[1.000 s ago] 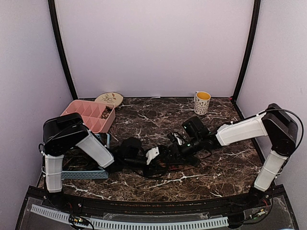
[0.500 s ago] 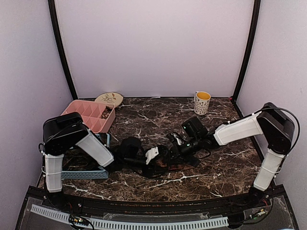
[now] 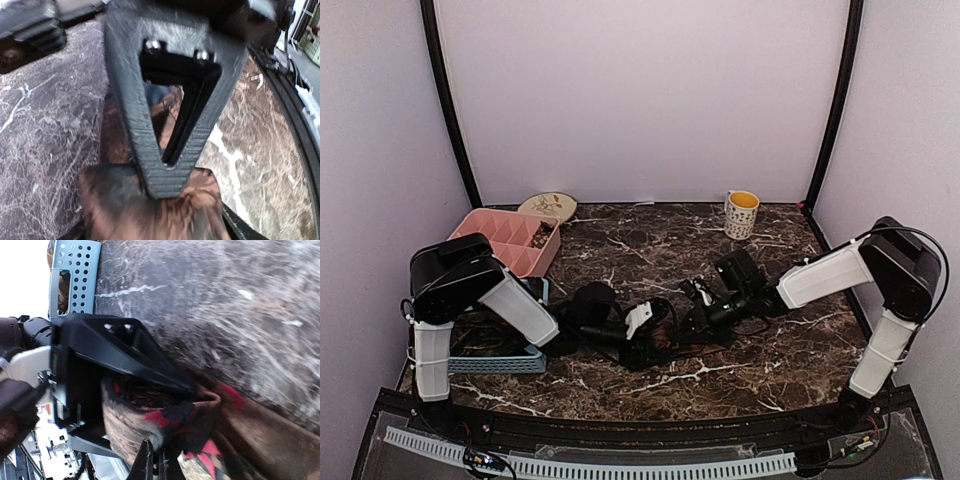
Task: Roll the ties
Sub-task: Roll the tie at the center of the board.
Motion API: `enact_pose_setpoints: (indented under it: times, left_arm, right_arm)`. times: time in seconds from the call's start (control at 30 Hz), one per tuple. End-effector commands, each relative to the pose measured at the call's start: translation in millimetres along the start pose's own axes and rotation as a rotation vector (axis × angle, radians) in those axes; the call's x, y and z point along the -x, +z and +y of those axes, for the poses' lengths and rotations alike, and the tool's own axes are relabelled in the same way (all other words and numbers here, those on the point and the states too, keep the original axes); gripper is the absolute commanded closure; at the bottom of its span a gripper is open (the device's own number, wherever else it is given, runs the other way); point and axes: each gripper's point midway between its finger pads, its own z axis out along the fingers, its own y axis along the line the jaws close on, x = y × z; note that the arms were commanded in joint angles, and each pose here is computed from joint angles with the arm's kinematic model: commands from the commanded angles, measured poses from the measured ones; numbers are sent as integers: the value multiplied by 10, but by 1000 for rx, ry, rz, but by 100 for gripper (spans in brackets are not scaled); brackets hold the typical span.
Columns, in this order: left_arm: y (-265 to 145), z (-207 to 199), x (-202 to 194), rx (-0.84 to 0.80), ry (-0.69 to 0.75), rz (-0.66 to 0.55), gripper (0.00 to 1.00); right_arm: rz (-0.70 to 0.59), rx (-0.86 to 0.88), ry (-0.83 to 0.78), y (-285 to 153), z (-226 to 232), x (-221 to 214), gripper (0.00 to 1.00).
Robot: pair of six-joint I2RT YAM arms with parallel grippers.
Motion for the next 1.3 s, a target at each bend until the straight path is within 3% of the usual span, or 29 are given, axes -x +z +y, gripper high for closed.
enact_pose_setpoints:
  times: [0.0, 0.33, 0.6, 0.73, 0.87, 0.97, 1.1, 1.27]
  left_arm:
    - [6, -40, 133, -16, -30, -67, 27]
    - [163, -38, 217, -16, -49, -122, 22]
    - [243, -51, 286, -39, -38, -137, 24]
    - [334, -33, 248, -55, -61, -136, 34]
    - [306, -17, 97, -37, -56, -95, 54]
    - [200, -26, -48, -36, -58, -51, 69]
    - [116, -79, -172, -47, -40, -7, 75]
    - [109, -105, -197, -59, -36, -1, 75]
  right_arm:
    - [57, -201, 124, -62, -623, -364, 100]
    - [48, -295, 150, -186, -888, -450, 100]
    - [55, -293, 165, -104, -933, -401, 100]
    - [49, -279, 164, -101, -896, -383, 100]
    - [44, -237, 149, -123, -770, -349, 100]
    - [6, -185, 113, -213, -569, -250, 89]
    - [-77, -67, 76, -351, -230, -64, 75]
    - [-96, -54, 77, -327, -206, 12, 78]
